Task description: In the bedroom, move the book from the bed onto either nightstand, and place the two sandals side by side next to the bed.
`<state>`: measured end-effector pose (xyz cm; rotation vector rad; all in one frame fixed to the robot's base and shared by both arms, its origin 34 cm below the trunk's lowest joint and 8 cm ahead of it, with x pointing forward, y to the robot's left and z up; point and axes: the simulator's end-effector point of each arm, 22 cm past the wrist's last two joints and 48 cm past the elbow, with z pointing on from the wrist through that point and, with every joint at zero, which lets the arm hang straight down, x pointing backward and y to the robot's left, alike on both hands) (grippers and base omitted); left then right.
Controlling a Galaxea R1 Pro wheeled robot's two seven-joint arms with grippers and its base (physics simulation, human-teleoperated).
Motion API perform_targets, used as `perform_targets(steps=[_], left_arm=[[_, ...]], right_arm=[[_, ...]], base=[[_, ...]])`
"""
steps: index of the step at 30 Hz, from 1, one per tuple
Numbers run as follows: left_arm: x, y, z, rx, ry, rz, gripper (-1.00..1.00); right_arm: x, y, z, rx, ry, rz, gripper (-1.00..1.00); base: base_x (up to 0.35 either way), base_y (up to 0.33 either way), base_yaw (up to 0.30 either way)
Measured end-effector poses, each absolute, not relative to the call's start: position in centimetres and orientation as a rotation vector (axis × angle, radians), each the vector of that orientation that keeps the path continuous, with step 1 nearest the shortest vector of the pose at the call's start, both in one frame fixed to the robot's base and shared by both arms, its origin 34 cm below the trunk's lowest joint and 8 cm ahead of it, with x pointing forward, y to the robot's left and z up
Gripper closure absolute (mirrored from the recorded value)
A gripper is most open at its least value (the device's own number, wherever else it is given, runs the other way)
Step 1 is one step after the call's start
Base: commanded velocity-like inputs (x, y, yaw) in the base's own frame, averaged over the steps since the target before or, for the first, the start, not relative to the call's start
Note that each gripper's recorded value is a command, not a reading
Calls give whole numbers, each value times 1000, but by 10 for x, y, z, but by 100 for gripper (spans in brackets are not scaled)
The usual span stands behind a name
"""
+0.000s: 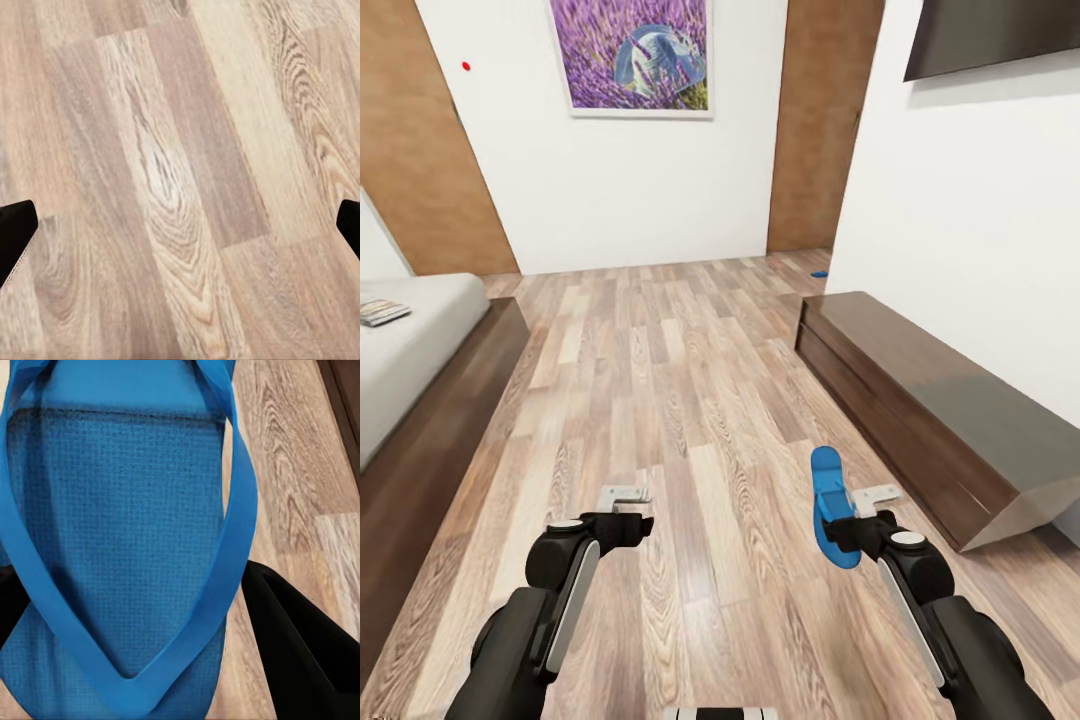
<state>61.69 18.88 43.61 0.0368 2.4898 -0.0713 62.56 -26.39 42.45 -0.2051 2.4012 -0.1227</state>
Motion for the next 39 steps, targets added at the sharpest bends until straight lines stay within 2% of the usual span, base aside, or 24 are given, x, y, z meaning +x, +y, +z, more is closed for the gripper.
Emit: perform_targets(steps=[13, 23, 39], left_arm=[[620, 188, 466, 38, 2437, -71, -100], [625, 188, 489, 38, 2429, -70, -100], [634, 185, 519, 36, 2439, -80, -100]], right_arm=[[629, -264, 454, -199, 2350, -126, 100], [634, -264, 475, -198, 2346, -127, 100], [642, -265, 505, -200, 2358, -128, 100]], base=[[0, 0, 36], [0, 0, 239], [0, 0, 144]])
